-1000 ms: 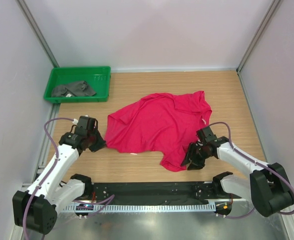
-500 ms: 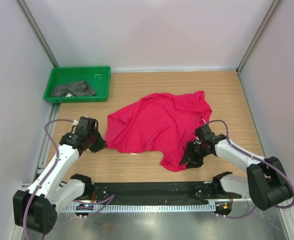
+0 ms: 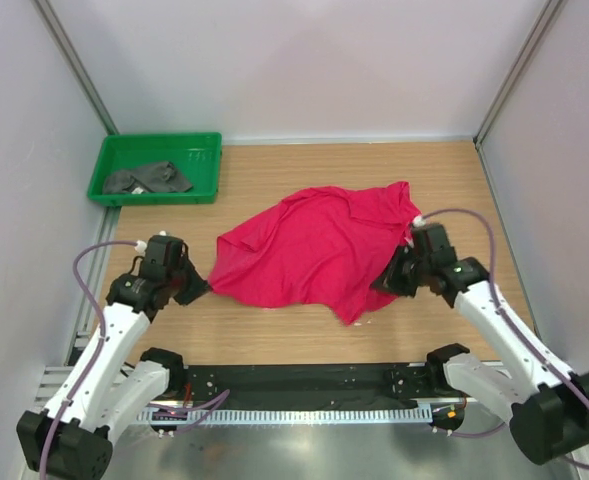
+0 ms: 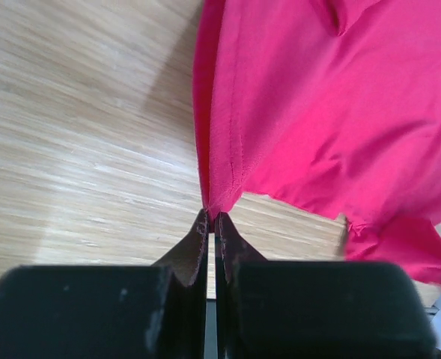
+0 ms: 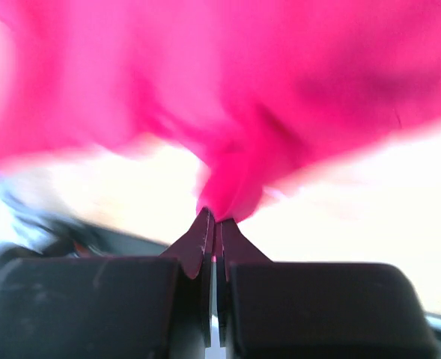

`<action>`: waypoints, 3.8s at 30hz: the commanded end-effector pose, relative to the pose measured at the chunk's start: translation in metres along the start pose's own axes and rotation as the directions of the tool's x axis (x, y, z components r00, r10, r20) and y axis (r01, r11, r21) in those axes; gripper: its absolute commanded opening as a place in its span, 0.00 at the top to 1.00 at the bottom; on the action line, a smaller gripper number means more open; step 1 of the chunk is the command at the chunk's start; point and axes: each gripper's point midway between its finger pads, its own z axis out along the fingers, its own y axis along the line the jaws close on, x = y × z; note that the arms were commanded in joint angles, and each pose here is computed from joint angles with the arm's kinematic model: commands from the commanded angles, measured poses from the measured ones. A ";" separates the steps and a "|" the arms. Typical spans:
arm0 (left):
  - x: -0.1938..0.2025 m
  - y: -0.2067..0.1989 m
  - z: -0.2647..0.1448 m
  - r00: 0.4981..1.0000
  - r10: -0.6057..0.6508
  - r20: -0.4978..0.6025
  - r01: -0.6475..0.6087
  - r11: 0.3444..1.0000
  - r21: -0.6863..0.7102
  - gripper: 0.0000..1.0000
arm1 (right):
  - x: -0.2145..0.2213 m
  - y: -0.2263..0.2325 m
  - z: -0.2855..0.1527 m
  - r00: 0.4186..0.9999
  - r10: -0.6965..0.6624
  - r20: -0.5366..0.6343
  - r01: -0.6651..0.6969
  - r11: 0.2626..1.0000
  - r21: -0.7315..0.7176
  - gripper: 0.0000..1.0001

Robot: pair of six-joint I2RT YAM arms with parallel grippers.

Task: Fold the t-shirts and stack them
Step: Flatten the tshirt out

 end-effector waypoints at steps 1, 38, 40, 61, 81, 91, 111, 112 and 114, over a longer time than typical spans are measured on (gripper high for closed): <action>-0.027 -0.017 -0.033 0.994 -0.015 0.112 0.010 0.999 0.044 1.00 | -0.068 0.041 -0.068 0.962 -0.004 0.273 0.014 0.999 -0.036 0.99; -0.225 -0.205 -0.380 0.555 -0.087 0.828 -0.443 0.810 0.383 1.00 | -0.203 0.219 -0.526 -0.067 0.218 0.974 0.423 0.890 -0.170 0.99; -0.232 -0.210 -0.376 0.546 -0.115 0.830 -0.431 0.811 0.396 1.00 | -0.212 0.221 -0.521 -0.082 0.187 0.979 0.417 0.898 -0.137 0.99; -0.248 -0.249 -0.341 0.716 -0.166 0.678 -0.366 0.738 0.568 1.00 | -0.264 0.226 -0.463 0.032 0.027 0.999 0.326 0.945 -0.036 0.99; -0.281 -0.245 -0.372 0.791 -0.286 0.540 -0.327 0.549 0.770 1.00 | -0.246 0.255 -0.504 -0.018 0.110 0.994 0.454 0.886 -0.090 0.99; -0.226 -0.257 -0.400 0.836 -0.162 0.525 -0.411 0.450 0.793 1.00 | -0.206 0.241 -0.513 0.012 0.106 0.994 0.486 0.869 -0.098 0.99; -0.181 -0.244 -0.399 0.824 -0.146 0.547 -0.420 0.490 0.764 1.00 | -0.142 0.231 -0.545 -0.078 0.079 0.994 0.607 0.795 -0.016 0.99; -0.195 -0.243 -0.388 0.822 -0.169 0.544 -0.390 0.529 0.753 1.00 | -0.156 0.231 -0.534 -0.076 0.066 0.995 0.584 0.811 -0.009 0.99; -0.218 -0.243 -0.351 0.849 -0.182 0.495 -0.308 0.590 0.746 1.00 | -0.194 0.236 -0.493 -0.046 0.004 0.999 0.556 0.831 0.022 0.99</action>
